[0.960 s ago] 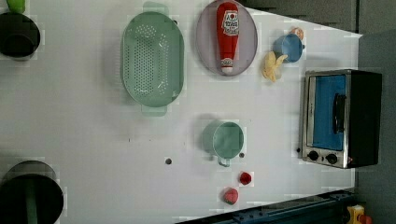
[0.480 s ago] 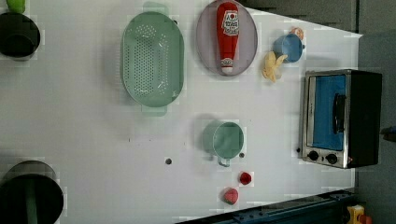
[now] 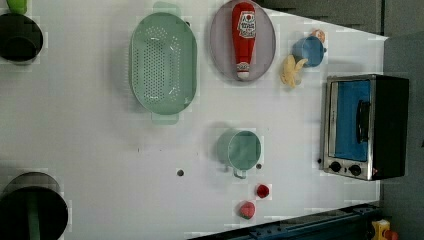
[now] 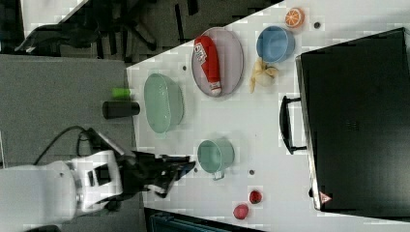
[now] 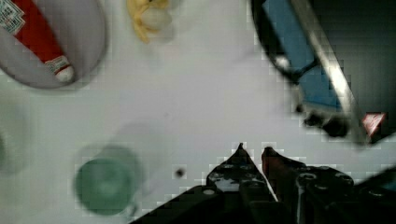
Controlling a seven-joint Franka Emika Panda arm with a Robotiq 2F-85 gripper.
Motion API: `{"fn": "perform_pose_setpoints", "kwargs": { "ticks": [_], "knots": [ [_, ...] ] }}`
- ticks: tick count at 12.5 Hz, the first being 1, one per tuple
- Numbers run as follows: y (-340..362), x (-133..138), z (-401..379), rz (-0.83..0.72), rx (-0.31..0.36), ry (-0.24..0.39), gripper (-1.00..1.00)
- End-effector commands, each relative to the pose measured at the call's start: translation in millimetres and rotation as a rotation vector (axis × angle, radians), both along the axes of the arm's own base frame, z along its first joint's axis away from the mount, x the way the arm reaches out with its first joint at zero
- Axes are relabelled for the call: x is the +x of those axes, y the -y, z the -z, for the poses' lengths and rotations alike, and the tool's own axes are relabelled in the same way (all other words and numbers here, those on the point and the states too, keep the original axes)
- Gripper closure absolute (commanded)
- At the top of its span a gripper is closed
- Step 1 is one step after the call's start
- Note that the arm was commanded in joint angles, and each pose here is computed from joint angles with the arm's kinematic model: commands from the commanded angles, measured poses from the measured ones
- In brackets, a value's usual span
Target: Flap open oven.
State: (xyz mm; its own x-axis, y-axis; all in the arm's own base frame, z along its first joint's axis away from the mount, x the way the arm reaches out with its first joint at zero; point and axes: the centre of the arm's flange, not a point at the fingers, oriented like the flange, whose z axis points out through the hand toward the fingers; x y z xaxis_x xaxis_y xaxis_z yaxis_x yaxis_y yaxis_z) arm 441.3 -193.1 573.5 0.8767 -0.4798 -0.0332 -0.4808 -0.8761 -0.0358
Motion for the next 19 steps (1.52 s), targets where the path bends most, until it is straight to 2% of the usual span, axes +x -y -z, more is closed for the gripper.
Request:
{"fn": "perform_pose_setpoints", "kwargs": {
  "ticks": [1, 4, 12, 19],
  "knots": [
    [36, 8, 48, -0.302, -0.021, -0.003, 0.65],
    [61, 20, 94, -0.448, -0.088, 0.024, 0.65],
    [70, 30, 211, -0.468, -0.201, 0.058, 0.65],
    [66, 33, 258, -0.486, -0.196, -0.003, 0.65]
  ]
}}
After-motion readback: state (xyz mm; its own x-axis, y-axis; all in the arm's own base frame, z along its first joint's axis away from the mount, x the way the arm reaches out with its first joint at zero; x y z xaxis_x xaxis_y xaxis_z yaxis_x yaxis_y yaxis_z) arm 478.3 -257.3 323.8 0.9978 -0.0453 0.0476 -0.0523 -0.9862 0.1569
